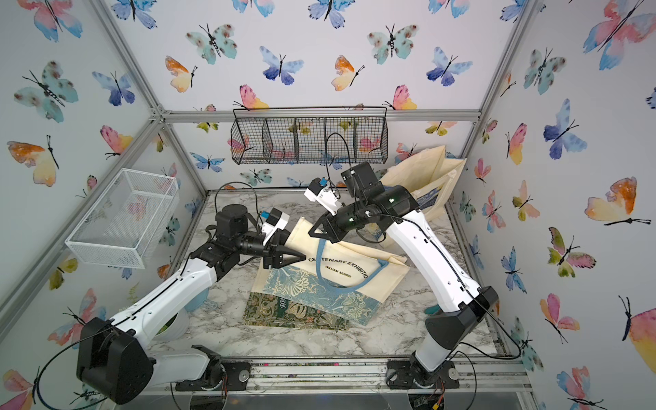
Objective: Put away the canvas bag
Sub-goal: Press the canvas bag.
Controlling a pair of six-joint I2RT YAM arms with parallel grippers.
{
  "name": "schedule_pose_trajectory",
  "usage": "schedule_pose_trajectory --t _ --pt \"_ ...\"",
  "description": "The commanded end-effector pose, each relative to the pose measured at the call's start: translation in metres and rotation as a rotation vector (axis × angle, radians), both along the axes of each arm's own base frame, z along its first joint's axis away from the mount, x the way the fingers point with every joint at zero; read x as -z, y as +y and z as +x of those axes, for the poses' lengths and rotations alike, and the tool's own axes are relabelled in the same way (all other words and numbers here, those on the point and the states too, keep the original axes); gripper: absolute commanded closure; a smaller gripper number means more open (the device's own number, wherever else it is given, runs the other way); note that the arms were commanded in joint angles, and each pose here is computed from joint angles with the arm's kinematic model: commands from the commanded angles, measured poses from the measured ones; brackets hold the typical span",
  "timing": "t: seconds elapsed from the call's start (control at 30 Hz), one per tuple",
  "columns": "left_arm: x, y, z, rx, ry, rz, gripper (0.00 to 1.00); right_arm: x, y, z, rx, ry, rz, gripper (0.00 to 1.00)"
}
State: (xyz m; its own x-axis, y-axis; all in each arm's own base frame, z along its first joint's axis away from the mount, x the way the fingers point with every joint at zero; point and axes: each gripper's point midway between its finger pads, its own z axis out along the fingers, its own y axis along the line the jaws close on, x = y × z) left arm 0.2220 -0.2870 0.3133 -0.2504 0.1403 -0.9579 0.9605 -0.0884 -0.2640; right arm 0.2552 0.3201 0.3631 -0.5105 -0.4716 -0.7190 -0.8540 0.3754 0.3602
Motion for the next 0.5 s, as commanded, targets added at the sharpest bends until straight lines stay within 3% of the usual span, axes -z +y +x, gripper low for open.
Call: schedule_pose_trajectory --t 0.0,0.03,0.07,0.1,0.23,0.27,0.3,0.33,0.47 --pt "0.016 -0.002 -0.016 0.028 0.061 0.032 0.44 -0.05 -0.01 0.04 0.158 -0.215 0.06 0.98" --pt "0.019 -0.002 -0.015 0.023 0.065 0.037 0.59 -0.054 -0.013 0.043 0.181 -0.236 0.053 0.98" --pt "0.022 -0.002 -0.014 0.013 0.071 0.044 0.85 -0.057 -0.016 0.045 0.202 -0.255 0.046 0.98" --pt "0.024 -0.001 -0.012 -0.001 0.073 0.051 1.0 -0.059 -0.019 0.047 0.214 -0.268 0.043 0.98" --pt "0.034 -0.002 -0.015 0.005 0.094 0.067 1.0 -0.063 -0.025 0.051 0.254 -0.297 0.036 0.98" --pt "0.036 -0.003 -0.016 0.003 0.101 0.07 0.84 -0.065 -0.026 0.052 0.265 -0.304 0.036 0.98" --pt "0.038 -0.003 -0.016 0.001 0.11 0.075 0.59 -0.068 -0.028 0.052 0.275 -0.315 0.037 0.98" --pt "0.04 -0.003 -0.018 0.001 0.114 0.078 0.47 -0.07 -0.03 0.054 0.288 -0.326 0.037 0.98" --pt "0.048 -0.002 -0.02 -0.009 0.122 0.089 0.42 -0.087 -0.041 0.058 0.351 -0.388 0.047 0.98"
